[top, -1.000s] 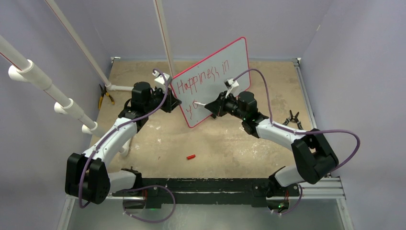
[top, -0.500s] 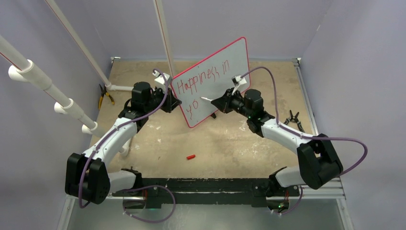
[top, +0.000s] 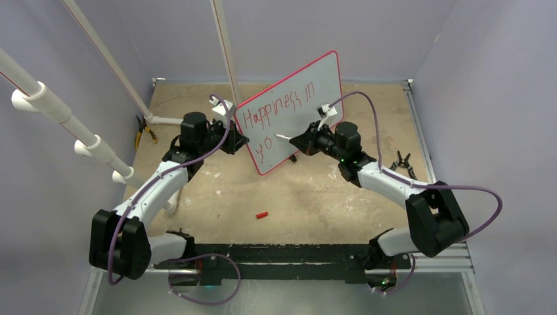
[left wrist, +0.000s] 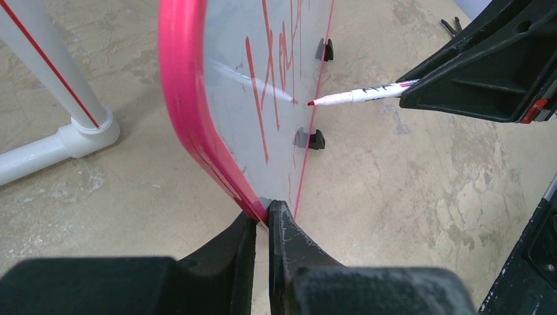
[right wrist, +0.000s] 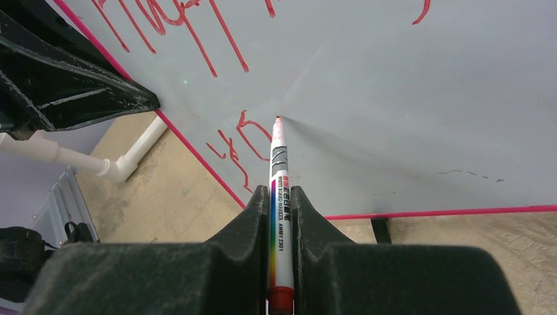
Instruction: Write a sentence on the whiteboard
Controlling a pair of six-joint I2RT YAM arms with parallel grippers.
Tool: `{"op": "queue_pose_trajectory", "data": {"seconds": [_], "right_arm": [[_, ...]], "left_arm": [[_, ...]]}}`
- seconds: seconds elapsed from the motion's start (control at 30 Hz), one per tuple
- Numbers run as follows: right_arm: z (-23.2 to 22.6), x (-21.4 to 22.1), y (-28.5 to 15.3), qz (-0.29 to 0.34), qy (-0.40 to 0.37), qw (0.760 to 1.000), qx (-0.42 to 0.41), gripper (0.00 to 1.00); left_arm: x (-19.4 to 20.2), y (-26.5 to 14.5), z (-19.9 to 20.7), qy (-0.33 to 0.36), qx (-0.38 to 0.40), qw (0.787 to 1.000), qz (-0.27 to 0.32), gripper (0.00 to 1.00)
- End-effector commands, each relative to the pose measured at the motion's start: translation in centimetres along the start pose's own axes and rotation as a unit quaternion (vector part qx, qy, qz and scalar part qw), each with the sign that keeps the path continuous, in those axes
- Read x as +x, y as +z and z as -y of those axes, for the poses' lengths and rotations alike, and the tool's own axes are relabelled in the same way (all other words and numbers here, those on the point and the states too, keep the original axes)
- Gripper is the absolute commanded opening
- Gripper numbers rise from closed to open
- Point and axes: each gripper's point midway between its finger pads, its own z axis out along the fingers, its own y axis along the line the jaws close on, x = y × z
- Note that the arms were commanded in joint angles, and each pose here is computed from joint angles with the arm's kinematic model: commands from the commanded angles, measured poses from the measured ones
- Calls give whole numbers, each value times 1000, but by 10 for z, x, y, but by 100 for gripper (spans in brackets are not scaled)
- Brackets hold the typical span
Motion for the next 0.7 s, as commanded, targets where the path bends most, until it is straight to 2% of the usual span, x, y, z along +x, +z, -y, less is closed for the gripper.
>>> {"op": "queue_pose_trajectory", "data": {"seconds": [0.0, 0.33, 0.67], "right_arm": [[-9, -20, 7, 24, -22, 999, -20, 0], [0, -15, 11, 18, -18, 1000, -5, 0], [17, 22, 2, -18, 5, 1000, 24, 0]], "left_arm": [[7, 3, 6, 14, 16, 1000, -16, 0], [6, 3, 7, 15, 16, 1000, -15, 0], [7, 3, 8, 14, 18, 1000, -15, 0]]}}
